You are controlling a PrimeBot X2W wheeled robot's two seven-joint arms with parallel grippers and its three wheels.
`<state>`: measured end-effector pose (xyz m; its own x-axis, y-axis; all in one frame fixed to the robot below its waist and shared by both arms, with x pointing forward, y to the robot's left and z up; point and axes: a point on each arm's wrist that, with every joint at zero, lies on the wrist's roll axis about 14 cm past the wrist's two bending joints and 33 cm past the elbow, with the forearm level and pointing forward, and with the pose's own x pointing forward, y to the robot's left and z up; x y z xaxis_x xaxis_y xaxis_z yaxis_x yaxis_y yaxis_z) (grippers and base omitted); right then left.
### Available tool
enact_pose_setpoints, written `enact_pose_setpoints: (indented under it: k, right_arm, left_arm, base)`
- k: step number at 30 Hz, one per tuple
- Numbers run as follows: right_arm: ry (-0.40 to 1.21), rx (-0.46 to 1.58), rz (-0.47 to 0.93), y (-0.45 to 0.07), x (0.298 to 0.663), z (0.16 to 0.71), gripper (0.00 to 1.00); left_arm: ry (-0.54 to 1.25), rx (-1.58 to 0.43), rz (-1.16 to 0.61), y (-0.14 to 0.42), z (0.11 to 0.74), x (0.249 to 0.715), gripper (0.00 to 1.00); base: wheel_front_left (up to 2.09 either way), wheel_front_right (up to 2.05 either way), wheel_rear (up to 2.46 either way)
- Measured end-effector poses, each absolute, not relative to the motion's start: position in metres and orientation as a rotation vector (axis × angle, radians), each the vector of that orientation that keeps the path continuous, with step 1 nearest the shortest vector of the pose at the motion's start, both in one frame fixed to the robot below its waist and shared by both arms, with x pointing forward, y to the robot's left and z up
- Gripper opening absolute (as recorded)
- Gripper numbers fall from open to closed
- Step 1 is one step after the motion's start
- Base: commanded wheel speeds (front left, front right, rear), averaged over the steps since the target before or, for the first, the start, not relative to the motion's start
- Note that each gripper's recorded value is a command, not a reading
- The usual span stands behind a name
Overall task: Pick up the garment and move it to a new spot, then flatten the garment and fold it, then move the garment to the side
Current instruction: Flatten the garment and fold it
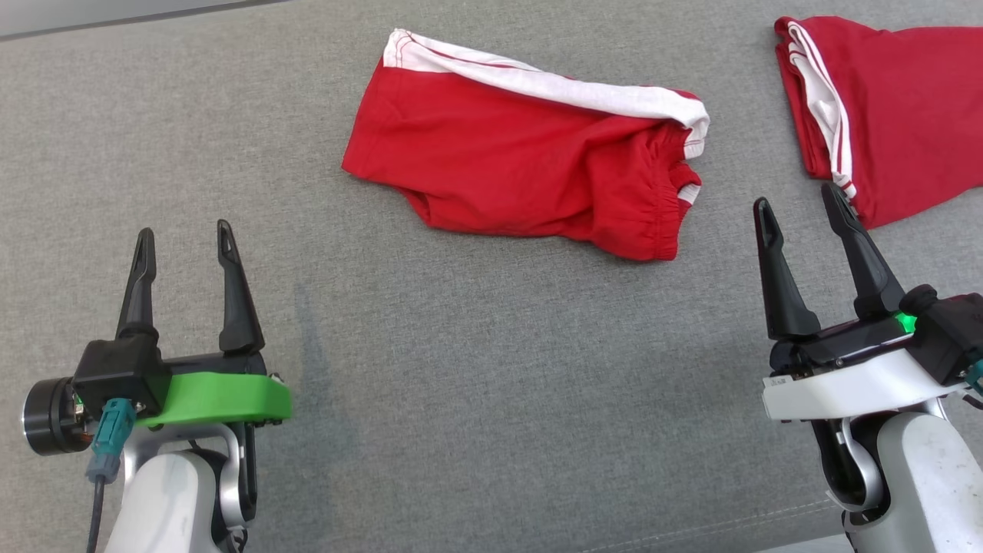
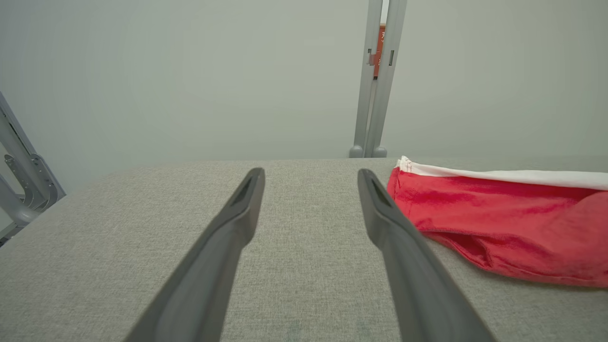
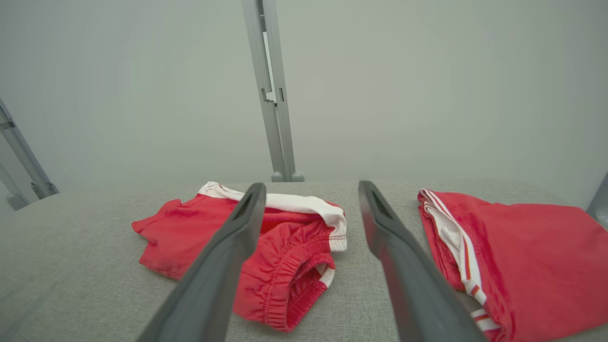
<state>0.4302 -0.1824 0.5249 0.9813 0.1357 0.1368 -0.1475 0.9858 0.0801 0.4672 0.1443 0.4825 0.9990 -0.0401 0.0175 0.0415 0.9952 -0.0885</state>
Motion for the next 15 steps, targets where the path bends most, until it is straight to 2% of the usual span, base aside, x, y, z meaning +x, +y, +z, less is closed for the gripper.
enact_pose_setpoints:
  k: [9,15]
  right_arm:
    - [-0.119,0.092,0.147,-0.181,0.433,0.521,1.0]
    - [-0.108,0.092,0.152,-0.179,0.443,0.515,1.0]
  left_arm:
    - [0.006,-0.073,-0.066,0.141,0.479,0.466,1.0]
    - [0.009,-0.05,-0.297,0.089,0.494,0.502,1.0]
  base:
    - [0.0,0.0,0.0]
    - [0.0,0.0,0.0]
